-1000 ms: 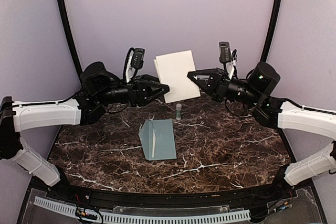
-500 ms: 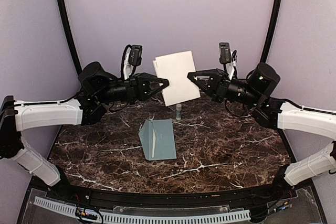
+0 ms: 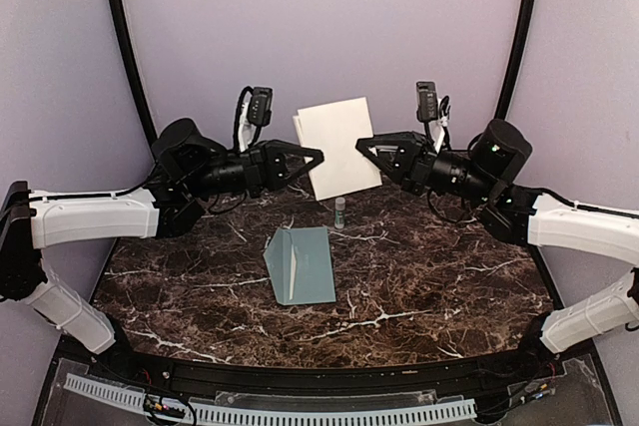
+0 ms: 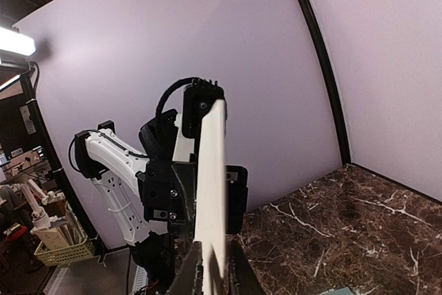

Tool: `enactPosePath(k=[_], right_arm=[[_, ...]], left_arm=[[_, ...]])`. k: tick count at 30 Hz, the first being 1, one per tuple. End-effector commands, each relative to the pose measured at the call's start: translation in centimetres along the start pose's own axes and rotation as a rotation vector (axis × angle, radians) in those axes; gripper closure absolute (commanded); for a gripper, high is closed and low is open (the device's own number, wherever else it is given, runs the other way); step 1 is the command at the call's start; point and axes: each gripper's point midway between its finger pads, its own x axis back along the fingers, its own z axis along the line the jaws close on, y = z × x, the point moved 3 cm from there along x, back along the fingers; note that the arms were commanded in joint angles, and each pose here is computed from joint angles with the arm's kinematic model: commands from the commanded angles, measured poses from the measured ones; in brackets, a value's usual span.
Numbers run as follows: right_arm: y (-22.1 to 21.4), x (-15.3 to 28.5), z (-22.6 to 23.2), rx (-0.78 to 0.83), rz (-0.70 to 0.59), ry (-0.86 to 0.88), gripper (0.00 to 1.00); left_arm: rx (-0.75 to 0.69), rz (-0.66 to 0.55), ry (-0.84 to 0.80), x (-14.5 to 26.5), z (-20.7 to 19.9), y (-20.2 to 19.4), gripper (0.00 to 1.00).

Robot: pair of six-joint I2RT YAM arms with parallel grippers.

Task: Place the letter into the envelope and seal it
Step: Fold the letter.

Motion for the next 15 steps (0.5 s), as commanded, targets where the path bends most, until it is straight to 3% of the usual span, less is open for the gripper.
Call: enactPosePath(k=[1,5,7,10,15], right_arm=[[0.1,0.1,0.2,0.016,-0.002,-0.019,0.77],[0.3,0.7,-0.3,0.025,-0.004,-0.084,0.40],[0.1,1.1,-1.0,0.020,0.003,-0.144,0.28],[-1.0,1.8,-2.4,-0.004,0.036,-0.236,0.19],[-4.1,2.8,-4.7,-0.086,0.123,-0.364,0.16]], left_arm=[[-0.020,-0.003,0.081,0.3,0.5,0.5,1.00],[0.004,0.038,0.175,1.1,1.8,0.0,1.00],[0.049,0.078,0.227,2.2,2.9,-0.8,1.00],[0.160,0.188,0.331,4.3,4.6,-3.2,1.00],[0.307,0.340,0.501,7.5,6.7,-7.2,1.00]])
